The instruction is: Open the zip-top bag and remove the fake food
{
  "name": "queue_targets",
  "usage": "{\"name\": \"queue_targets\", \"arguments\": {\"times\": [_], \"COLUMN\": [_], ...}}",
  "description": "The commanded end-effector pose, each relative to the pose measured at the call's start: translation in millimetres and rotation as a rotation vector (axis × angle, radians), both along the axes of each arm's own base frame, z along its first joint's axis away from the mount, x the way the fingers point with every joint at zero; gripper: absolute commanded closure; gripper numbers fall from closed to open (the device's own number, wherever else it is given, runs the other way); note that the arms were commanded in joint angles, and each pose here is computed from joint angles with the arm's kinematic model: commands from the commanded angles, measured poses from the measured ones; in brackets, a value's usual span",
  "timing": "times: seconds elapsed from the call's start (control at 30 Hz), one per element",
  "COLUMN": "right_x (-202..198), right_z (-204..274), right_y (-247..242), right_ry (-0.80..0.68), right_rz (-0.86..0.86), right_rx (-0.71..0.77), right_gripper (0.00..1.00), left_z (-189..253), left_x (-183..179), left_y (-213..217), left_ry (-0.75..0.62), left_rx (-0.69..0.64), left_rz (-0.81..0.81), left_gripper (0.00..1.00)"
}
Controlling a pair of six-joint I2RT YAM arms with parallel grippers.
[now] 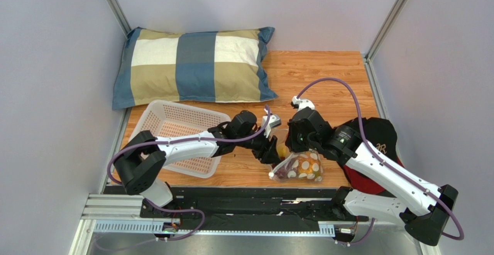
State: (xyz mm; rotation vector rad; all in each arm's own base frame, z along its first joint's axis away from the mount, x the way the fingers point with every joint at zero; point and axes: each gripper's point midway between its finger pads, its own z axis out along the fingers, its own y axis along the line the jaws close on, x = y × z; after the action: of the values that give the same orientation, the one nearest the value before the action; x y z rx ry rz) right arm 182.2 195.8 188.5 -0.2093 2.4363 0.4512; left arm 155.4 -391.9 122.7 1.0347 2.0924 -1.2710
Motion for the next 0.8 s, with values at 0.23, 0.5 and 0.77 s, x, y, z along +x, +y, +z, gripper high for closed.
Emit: {"name": "queue_targets", "arguments": {"times": [0.23,0.5,0.77], "right_x": [5,4,-2], "right_z": [34,27,11], "right_y": [29,30,33], "right_ry": [-0.049,-0.026,0.017], "right_rz": [0.058,0.025,0.01], "right_rx": [0.15,0.173,0.197], "right_gripper": [1.0,1.0,1.0], "left_z": [18,0,-21], "left_x": [-37,-25,-9], "left_y": [-14,-42,-65], "left_ry": [-0.097,-0.103,-0.087], "left_rx": [-0.2,-0.188,-0.247], "left_rz": [-0.24,-0.168,-0.036], "left_gripper": [0.08,0.07,0.14]}}
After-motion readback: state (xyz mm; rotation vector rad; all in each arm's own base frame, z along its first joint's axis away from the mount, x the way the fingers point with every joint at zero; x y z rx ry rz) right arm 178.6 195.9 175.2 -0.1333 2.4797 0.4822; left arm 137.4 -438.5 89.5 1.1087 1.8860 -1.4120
